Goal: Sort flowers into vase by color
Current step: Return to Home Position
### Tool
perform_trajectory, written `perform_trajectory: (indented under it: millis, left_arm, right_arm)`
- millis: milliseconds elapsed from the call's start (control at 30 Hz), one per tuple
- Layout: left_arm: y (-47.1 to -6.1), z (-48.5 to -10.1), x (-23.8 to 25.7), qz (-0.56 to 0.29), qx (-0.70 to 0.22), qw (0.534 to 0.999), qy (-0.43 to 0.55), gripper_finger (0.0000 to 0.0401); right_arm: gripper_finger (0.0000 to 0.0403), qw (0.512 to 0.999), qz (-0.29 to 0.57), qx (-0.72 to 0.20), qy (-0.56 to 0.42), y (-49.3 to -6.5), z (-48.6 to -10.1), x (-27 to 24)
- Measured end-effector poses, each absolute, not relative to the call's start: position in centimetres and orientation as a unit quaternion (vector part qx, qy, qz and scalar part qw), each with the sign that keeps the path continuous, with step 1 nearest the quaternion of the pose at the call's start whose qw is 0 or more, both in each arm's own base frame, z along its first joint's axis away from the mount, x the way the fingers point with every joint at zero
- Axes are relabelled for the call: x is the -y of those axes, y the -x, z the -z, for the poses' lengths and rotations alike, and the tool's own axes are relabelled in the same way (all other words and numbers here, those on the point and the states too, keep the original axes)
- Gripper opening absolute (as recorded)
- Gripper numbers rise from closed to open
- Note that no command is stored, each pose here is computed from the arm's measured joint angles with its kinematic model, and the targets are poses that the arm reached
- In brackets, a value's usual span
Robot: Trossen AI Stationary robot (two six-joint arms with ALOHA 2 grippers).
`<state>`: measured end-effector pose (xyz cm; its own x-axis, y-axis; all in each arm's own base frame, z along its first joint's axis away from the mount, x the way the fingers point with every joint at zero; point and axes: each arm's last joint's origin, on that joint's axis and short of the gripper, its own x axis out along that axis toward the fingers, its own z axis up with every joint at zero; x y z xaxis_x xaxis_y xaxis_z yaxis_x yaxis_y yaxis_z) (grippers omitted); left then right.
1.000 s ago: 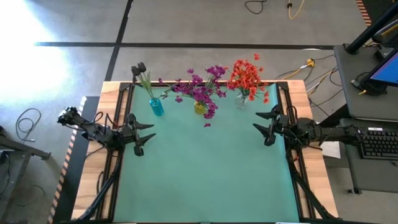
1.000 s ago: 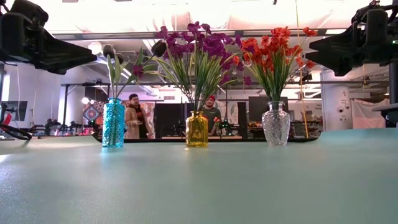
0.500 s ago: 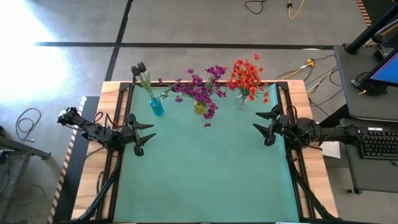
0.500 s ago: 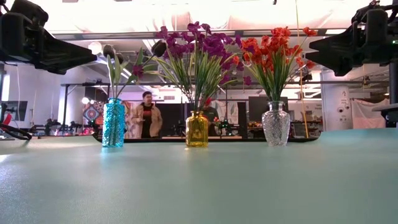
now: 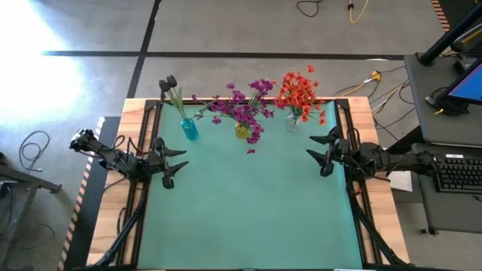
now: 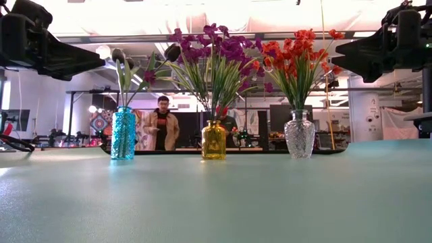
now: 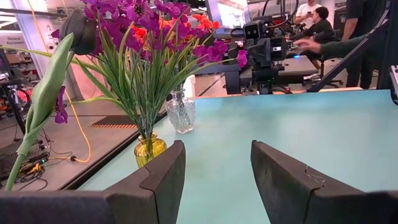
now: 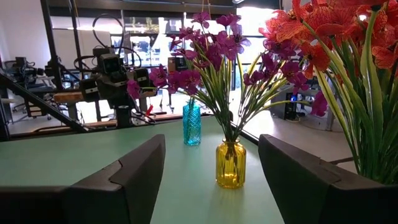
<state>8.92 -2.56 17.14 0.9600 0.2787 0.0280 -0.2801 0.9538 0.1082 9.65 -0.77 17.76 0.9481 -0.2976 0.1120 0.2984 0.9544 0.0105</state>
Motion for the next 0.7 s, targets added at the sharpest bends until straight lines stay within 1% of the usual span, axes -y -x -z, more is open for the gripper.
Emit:
perform_trajectory:
  millis: [267,567,700]
  left_arm:
    - [-8.92,-17.14,2.56,-0.141,0.006,0.988,-0.056,0.0168]
    - [-8.92,-17.14,2.56,-0.141,0.006,0.988,-0.056,0.0168]
    - [-8.92,-17.15,2.56,-0.141,0.006,0.988,-0.056,0.0168]
  right_arm:
    - [0.0259,0.987,0.151,0.056,0.003,-9.66,-17.76,0.78]
    - [0.0249,0.987,0.151,0.056,0.003,-9.65,-17.76,0.77]
    - [0.0251,0.987,0.151,0.056,0.003,-9.65,-17.76,0.78]
